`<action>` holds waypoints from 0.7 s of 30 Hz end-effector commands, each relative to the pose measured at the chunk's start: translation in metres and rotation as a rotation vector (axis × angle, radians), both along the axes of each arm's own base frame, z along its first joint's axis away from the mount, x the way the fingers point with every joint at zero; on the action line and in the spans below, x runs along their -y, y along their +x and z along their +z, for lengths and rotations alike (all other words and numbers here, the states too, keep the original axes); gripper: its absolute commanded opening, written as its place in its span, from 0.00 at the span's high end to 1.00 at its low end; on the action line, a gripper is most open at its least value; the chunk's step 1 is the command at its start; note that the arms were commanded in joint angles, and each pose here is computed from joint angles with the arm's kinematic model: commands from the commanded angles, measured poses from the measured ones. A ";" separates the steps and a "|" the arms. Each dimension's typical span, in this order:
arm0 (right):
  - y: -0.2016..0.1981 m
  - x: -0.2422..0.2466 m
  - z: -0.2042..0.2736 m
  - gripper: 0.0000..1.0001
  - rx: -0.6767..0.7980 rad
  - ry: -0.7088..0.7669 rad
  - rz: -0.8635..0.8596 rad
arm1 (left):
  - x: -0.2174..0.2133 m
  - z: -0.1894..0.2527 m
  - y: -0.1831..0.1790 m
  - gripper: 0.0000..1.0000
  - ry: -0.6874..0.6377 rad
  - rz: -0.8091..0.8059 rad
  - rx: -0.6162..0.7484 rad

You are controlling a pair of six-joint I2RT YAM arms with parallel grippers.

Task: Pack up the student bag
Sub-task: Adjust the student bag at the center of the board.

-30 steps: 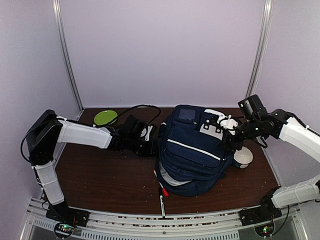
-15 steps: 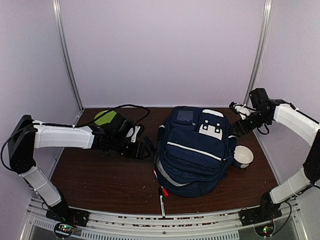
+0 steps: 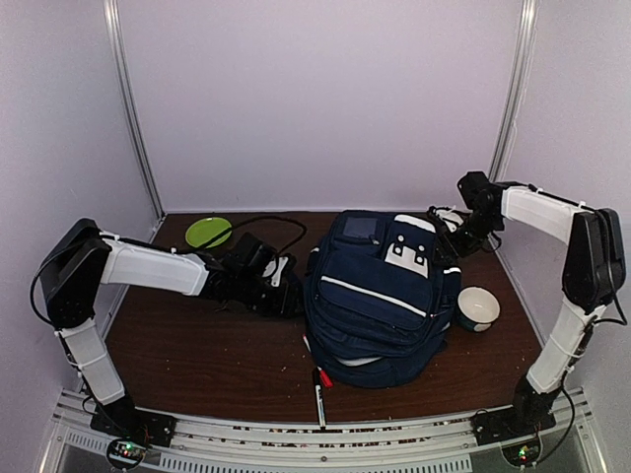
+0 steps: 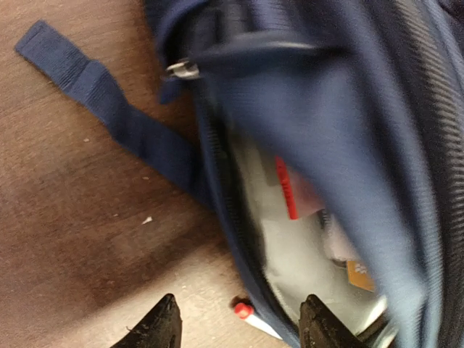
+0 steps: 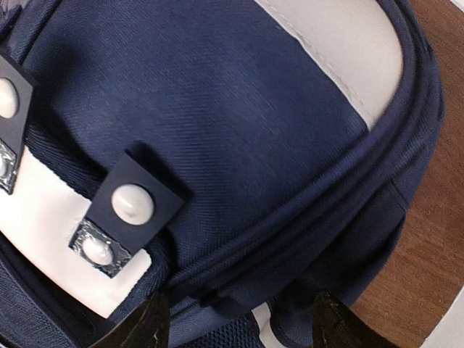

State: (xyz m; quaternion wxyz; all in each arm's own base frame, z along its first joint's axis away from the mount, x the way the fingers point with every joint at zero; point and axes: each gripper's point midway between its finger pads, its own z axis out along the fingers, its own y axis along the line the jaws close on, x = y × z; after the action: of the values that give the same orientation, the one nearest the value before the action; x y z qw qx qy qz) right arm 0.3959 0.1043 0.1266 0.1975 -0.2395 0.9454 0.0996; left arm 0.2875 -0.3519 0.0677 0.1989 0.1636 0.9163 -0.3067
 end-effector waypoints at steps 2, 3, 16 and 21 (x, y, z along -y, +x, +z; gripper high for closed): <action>0.008 -0.060 0.001 0.34 -0.043 0.092 0.118 | 0.012 0.013 0.001 0.41 -0.058 -0.014 0.033; 0.010 -0.067 -0.002 0.34 -0.058 0.098 0.127 | 0.012 0.013 0.000 0.41 -0.057 -0.015 0.032; 0.045 -0.108 0.025 0.35 -0.019 0.166 0.186 | 0.050 0.022 -0.031 0.42 -0.119 -0.143 0.049; 0.045 -0.080 0.075 0.34 0.087 0.186 0.138 | 0.042 0.030 -0.031 0.42 -0.076 -0.149 0.094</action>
State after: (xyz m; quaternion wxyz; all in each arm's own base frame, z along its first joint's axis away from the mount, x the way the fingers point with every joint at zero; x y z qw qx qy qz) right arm 0.4481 0.1906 0.1429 0.1993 -0.2975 0.9186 0.1671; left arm 0.2491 -0.3818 0.0680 0.1825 0.2119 0.9004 -0.3332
